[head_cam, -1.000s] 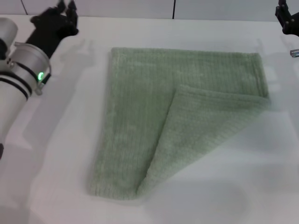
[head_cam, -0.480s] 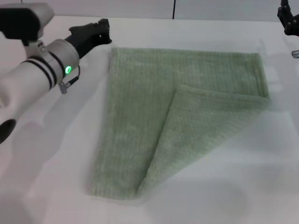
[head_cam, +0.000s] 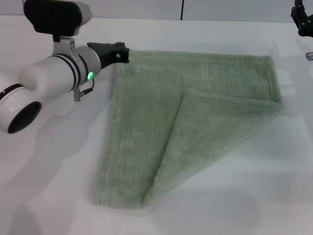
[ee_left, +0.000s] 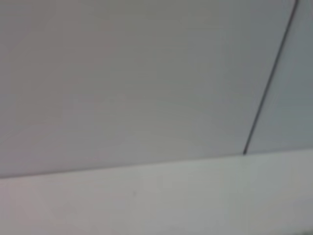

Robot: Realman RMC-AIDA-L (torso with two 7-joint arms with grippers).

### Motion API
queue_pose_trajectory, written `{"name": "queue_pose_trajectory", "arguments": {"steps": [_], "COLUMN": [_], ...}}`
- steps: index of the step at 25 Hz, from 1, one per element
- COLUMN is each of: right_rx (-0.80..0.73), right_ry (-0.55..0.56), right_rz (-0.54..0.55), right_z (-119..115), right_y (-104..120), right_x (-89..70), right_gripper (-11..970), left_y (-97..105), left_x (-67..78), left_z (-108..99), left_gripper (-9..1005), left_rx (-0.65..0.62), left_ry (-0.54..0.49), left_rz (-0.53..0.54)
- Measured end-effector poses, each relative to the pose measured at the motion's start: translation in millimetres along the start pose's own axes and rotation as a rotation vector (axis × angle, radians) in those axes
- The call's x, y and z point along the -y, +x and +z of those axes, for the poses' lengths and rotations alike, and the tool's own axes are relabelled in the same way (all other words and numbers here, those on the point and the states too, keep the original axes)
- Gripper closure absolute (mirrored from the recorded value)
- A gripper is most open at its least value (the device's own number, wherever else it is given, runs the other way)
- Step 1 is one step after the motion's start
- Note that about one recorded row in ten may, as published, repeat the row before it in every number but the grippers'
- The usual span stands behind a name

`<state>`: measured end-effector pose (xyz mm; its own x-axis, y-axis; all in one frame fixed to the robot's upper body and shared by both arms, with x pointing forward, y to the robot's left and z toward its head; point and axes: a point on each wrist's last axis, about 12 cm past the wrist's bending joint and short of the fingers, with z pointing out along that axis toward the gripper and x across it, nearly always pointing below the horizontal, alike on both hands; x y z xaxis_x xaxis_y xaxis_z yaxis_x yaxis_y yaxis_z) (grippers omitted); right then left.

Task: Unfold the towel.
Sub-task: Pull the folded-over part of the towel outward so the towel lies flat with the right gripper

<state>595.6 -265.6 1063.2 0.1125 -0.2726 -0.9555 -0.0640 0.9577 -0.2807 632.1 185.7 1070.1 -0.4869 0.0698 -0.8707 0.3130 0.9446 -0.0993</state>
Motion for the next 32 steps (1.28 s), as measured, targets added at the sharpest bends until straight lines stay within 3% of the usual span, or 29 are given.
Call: {"name": "queue_pose_trajectory", "arguments": {"steps": [3, 13, 32], "right_rx": [0.001, 0.001, 0.006], "right_ry": [0.0, -0.001, -0.005], "right_rz": [-0.001, -0.002, -0.003], "right_z": [0, 1, 3], "right_y": [0, 0, -2], "right_x": [0.0, 0.0, -1.1], "right_gripper": [258, 258, 258], "left_y": [0, 4, 2], "left_x": [10.4, 23.0, 26.6], "left_z": [3, 5, 16], "left_gripper": [979, 979, 978], "left_rx": [-0.049, -0.08, -0.123], "left_ry": [-0.007, 0.0, -0.024], "left_rz": [0.034, 0.029, 0.058]}}
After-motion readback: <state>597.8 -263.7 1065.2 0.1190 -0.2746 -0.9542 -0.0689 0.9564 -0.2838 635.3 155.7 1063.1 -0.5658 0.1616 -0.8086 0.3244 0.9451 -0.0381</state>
